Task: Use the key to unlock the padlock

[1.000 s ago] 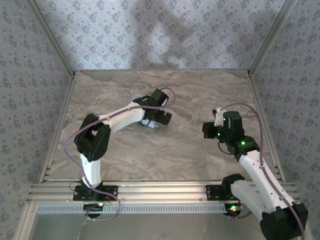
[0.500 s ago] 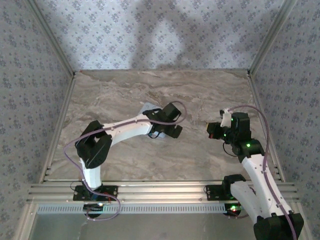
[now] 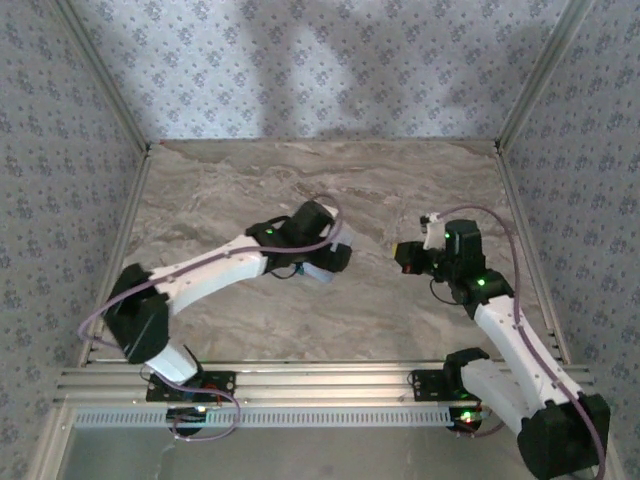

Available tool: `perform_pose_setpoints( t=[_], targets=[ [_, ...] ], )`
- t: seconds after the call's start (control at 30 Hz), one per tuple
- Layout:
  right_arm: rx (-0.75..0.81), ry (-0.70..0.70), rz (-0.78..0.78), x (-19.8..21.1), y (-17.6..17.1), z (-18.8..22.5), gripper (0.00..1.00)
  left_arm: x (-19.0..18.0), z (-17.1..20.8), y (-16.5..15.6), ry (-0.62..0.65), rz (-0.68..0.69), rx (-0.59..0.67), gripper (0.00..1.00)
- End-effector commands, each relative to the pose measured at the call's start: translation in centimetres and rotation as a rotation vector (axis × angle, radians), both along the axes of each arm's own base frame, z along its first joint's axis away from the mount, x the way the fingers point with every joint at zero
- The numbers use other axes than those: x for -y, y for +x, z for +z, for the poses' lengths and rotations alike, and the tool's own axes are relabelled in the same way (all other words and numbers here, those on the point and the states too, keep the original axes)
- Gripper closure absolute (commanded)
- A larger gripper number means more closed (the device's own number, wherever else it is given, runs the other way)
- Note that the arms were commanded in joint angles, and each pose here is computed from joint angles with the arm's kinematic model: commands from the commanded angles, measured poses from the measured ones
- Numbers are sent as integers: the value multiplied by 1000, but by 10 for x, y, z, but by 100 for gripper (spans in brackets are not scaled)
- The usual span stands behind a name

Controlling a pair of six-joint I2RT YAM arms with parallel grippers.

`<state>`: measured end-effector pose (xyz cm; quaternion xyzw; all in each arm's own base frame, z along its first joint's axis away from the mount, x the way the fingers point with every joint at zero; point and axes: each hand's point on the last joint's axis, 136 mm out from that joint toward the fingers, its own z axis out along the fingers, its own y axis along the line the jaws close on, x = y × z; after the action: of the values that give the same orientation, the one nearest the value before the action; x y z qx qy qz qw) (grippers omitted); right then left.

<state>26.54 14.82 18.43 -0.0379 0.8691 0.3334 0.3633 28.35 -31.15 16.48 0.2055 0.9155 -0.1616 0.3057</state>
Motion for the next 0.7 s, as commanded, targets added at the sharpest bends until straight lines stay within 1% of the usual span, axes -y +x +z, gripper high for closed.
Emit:
perform_pose_setpoints(
  t=[0.0,0.1,0.17,0.23,0.33,0.37,0.43,0.57,0.67],
  targets=[
    [31,47,64,-30,7,6,100,-26,0,-1,-71,48,-23,2],
    [27,76,127,-58,11,4,100,-49,-9,-4,-116,61,-5,2],
    [23,102,163,-75,15,3,100,-58,-14,-8,-167,35,39,3],
    [11,119,199,-92,20,1,100,-73,-20,-10,-195,58,98,3],
    [-10,123,252,-117,26,-6,100,-95,-28,-13,-236,88,149,2],
    [-12,128,263,-124,29,-7,100,-100,-30,-15,-253,86,145,2],
    [-35,133,273,-135,35,-14,100,-105,-35,-20,-276,74,96,2],
    [-89,147,298,-156,49,-29,100,-107,-55,-22,-285,43,-1,3],
    [-123,140,315,-168,57,-38,100,-97,-69,-22,-307,-11,-53,13]
  ],
)
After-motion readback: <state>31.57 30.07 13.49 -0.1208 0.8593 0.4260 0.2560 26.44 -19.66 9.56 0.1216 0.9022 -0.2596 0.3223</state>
